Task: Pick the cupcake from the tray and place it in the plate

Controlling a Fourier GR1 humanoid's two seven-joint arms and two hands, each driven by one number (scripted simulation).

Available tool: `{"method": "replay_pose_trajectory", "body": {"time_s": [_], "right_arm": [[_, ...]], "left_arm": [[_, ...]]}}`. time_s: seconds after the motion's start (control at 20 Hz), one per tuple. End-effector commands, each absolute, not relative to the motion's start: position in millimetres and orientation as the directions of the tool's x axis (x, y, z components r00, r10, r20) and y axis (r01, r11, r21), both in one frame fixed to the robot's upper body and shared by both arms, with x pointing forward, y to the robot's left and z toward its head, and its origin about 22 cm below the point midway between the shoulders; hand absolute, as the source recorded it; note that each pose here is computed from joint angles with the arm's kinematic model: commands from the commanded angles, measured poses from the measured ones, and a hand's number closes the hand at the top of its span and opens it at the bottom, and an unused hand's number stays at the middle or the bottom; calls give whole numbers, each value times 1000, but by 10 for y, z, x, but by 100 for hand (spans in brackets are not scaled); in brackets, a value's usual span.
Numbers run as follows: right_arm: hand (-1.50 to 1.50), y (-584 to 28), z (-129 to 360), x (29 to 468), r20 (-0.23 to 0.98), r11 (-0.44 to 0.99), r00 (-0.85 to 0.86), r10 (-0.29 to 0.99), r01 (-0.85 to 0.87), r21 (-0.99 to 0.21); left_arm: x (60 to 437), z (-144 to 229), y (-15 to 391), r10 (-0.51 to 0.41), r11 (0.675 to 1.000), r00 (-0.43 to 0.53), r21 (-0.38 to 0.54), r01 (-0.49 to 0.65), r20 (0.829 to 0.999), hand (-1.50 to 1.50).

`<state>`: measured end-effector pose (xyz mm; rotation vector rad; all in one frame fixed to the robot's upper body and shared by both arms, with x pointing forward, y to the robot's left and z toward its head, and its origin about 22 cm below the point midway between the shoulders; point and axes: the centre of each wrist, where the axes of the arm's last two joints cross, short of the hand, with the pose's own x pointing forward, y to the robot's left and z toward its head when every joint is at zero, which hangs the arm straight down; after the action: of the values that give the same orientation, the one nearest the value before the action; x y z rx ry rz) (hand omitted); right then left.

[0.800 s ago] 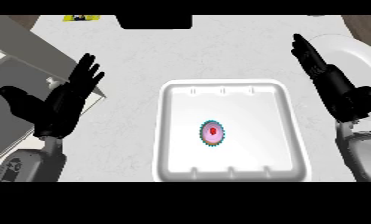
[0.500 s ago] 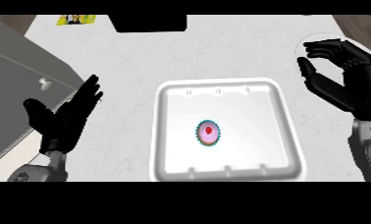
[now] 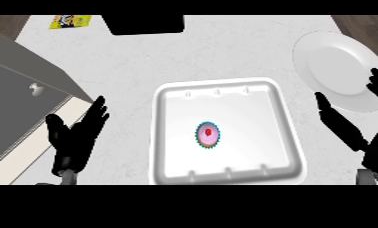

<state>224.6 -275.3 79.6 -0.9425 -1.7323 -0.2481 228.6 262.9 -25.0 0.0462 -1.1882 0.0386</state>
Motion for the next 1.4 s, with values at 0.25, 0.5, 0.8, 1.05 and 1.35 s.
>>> {"method": "replay_pose_trajectory", "body": {"time_s": [0.25, 0.5, 0.8, 1.05, 1.35], "right_arm": [[-150, -2250, 785, 1400, 824, 615, 109, 556, 613, -496], [-150, -2122, 879, 1212, 728, 635, 282, 625, 359, -684], [-150, -1686, 1146, 1382, 629, 584, 405, 664, 244, -774], [-150, -1260, 1314, 1675, 586, 574, 447, 676, 180, -799], [-150, -943, 1148, 1893, 528, 534, 511, 678, 151, -832]], "left_arm": [[2171, -338, 2395, 10, 1000, 390, -4, -18, 921, 0], [2362, -248, 2357, -4, 1000, 368, 8, -11, 930, 0], [2388, -225, 2416, -21, 1000, 365, 17, 13, 931, 0], [2420, -335, 2409, -21, 1000, 378, 18, 10, 925, 0], [2289, -210, 2391, -18, 1000, 376, 16, 7, 927, 0]]}}
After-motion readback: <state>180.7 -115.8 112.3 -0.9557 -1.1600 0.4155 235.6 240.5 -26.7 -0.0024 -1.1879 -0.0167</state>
